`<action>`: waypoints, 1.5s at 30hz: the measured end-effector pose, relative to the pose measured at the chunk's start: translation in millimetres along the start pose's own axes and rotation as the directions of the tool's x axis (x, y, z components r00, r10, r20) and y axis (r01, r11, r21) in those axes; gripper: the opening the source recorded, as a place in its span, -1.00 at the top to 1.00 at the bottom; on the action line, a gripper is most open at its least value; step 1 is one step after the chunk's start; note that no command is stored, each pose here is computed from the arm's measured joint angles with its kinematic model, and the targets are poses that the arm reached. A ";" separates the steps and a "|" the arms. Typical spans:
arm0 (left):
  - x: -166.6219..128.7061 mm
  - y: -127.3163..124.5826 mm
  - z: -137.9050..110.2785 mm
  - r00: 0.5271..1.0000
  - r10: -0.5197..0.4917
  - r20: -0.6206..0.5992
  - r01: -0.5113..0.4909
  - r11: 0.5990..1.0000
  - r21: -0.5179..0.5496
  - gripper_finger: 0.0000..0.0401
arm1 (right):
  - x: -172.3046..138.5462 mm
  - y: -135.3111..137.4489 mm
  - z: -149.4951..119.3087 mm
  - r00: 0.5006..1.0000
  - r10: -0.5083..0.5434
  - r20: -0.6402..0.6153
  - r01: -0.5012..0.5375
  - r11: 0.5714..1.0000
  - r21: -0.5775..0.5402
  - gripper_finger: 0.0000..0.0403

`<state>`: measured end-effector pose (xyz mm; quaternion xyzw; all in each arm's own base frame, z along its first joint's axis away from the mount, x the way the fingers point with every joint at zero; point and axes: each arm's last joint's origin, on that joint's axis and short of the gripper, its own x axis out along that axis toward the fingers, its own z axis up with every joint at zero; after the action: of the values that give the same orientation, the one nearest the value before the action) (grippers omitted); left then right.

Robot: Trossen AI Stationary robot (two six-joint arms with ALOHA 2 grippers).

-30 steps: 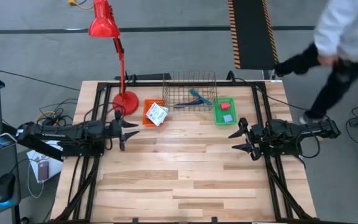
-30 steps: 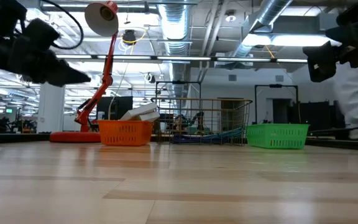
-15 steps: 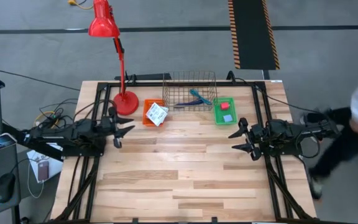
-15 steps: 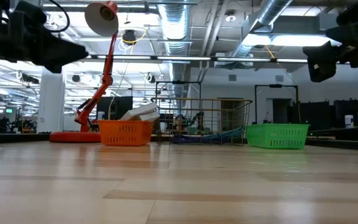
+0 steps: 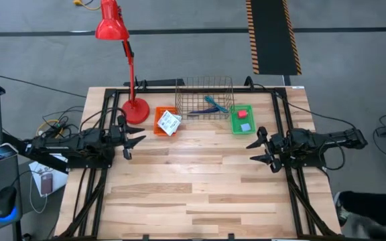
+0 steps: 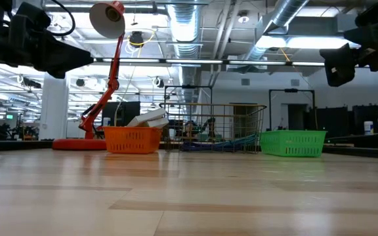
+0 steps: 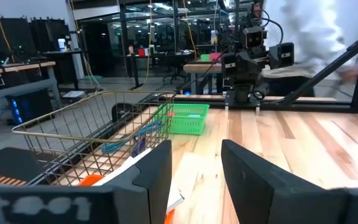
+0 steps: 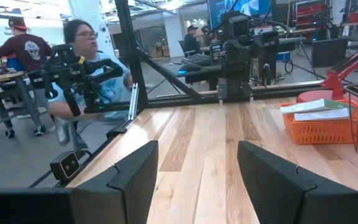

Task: Pick and place items into bin
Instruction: Return to Home Position

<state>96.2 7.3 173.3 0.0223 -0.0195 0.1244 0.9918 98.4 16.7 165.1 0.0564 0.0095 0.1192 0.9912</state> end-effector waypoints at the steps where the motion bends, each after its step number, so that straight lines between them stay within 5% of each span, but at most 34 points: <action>1: 0.0 0.0 0.0 1.000 0.000 0.000 0.000 1.000 -0.006 0.35 | 0.0 0.0 0.0 1.000 0.000 0.000 0.000 1.000 0.000 -0.06; 45: 0.0 0.0 -0.2 1.000 0.001 -0.002 -0.001 1.000 -0.009 0.35 | 0.0 0.0 -0.1 1.000 0.000 0.000 0.000 1.000 0.000 -0.06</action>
<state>96.2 7.3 173.1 0.0175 -0.0190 0.1246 0.9919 98.4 16.7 165.0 0.0564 0.0096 0.1190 0.9912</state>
